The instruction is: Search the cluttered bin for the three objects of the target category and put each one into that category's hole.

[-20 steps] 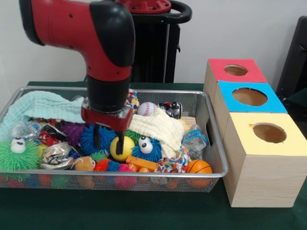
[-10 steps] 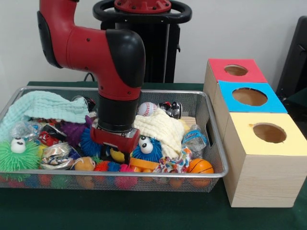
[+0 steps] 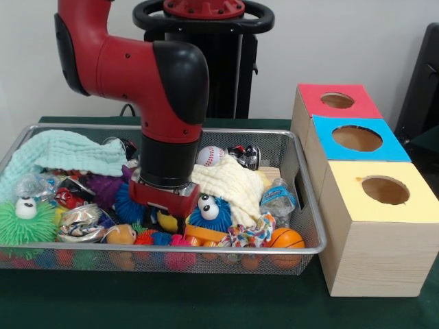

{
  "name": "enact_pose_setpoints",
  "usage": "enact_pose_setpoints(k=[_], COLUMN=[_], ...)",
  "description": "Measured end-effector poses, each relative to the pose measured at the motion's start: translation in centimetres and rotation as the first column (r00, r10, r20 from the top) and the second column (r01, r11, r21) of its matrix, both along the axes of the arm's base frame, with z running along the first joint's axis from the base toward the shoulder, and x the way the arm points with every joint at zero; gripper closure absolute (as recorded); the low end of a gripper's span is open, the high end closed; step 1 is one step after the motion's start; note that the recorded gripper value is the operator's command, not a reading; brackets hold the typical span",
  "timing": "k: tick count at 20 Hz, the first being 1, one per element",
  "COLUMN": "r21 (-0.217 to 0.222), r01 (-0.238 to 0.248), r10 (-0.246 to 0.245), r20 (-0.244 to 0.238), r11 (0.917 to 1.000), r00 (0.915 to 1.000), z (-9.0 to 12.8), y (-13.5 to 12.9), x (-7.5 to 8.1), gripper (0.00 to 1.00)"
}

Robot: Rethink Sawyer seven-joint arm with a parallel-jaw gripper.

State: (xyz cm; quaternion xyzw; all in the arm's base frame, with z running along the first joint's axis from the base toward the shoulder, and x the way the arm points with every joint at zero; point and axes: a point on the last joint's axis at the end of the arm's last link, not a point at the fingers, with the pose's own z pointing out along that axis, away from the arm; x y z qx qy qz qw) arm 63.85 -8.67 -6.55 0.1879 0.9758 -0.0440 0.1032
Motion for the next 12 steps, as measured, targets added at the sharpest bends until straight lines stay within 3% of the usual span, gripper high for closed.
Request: enact_pose_setpoints(k=[12], r21=[-0.048], r01=[-0.036], r10=[0.033], r20=[-0.054], r11=[0.9982], r00=[0.9980], z=[0.89], y=[0.40], x=[0.42], gripper=[0.00])
